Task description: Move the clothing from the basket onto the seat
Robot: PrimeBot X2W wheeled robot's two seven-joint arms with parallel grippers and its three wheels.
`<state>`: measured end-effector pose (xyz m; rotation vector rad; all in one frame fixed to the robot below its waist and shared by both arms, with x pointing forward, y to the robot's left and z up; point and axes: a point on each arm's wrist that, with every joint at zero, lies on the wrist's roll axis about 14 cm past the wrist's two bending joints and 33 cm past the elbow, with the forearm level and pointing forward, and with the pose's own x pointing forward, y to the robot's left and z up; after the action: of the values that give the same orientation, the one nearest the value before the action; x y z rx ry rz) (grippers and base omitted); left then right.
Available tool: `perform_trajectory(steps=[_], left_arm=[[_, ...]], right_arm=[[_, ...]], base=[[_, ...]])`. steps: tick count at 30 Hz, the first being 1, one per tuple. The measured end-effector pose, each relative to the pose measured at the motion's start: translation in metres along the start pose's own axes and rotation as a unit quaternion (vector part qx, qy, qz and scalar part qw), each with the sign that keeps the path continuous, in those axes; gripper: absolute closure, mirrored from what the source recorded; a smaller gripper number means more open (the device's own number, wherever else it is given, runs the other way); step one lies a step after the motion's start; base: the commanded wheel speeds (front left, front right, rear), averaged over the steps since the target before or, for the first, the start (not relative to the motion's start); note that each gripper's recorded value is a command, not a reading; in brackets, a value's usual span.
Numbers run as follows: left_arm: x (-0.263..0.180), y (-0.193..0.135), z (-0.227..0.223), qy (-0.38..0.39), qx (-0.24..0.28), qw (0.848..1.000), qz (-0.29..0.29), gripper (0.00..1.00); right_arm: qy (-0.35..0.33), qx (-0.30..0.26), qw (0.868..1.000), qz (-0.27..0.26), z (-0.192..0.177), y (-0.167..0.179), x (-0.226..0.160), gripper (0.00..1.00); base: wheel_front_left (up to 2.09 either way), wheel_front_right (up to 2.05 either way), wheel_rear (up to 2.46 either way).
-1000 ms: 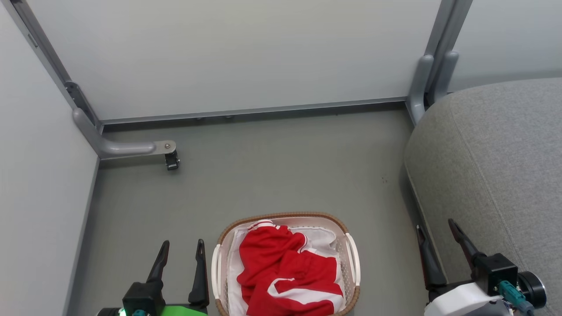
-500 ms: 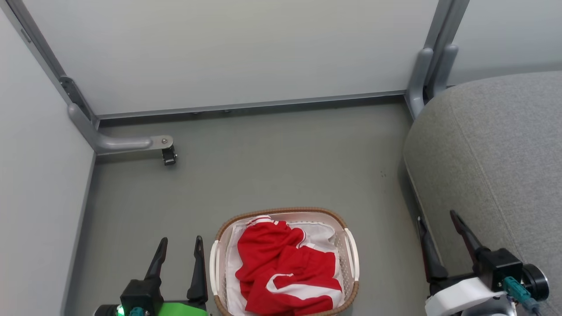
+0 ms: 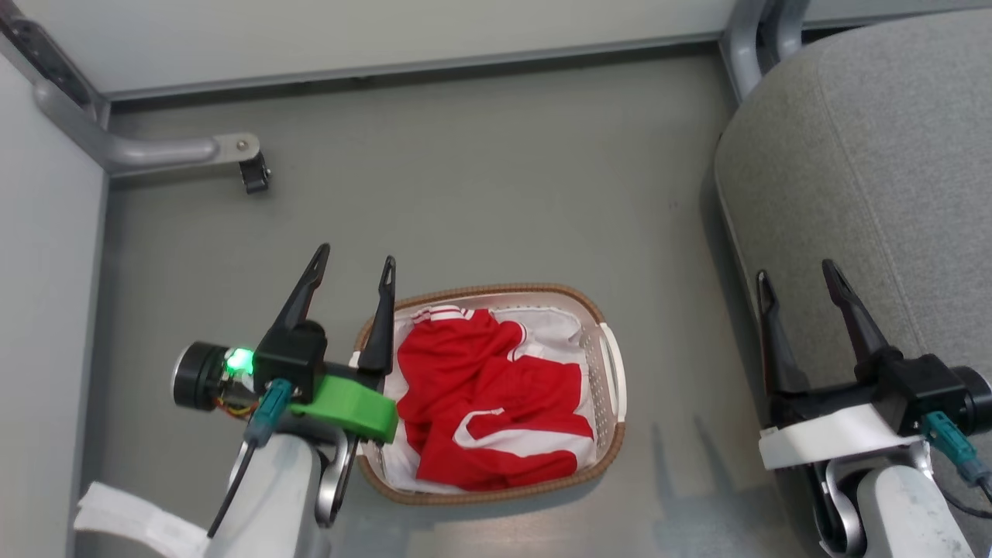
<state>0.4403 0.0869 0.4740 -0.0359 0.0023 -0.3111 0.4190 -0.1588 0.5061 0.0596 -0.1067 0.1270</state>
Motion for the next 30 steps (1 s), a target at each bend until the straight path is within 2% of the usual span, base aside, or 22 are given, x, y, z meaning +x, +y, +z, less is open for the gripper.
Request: perform_trajectory(steps=[5,9,14,20,30], left_arm=[[0.044,-0.006,-0.037,0.045,0.030,0.997,-0.046,0.00],[0.060,-0.011,-0.089,0.107,0.050,0.990,-0.079,0.00],[0.057,-0.024,-0.160,0.196,0.044,0.973,-0.116,0.00],[0.043,-0.032,-0.235,0.290,0.033,0.945,-0.145,0.00],[0.046,-0.032,-0.301,0.363,0.031,0.919,-0.150,0.00]], right_arm=[[0.009,0.005,1.000,-0.001,-0.017,-0.004,0.023,0.00],[0.027,0.015,0.999,-0.010,-0.039,-0.012,0.034,0.00],[0.061,0.029,0.997,-0.027,-0.071,-0.024,0.037,0.00],[0.104,0.039,0.993,-0.050,-0.105,-0.038,0.028,0.00],[0.143,0.036,0.985,-0.084,-0.131,-0.061,0.013,0.00]], base=[[0.00,0.00,0.00],[0.00,0.00,0.00],[0.00,0.00,0.00],[0.00,0.00,0.00],[0.00,0.00,0.00]])
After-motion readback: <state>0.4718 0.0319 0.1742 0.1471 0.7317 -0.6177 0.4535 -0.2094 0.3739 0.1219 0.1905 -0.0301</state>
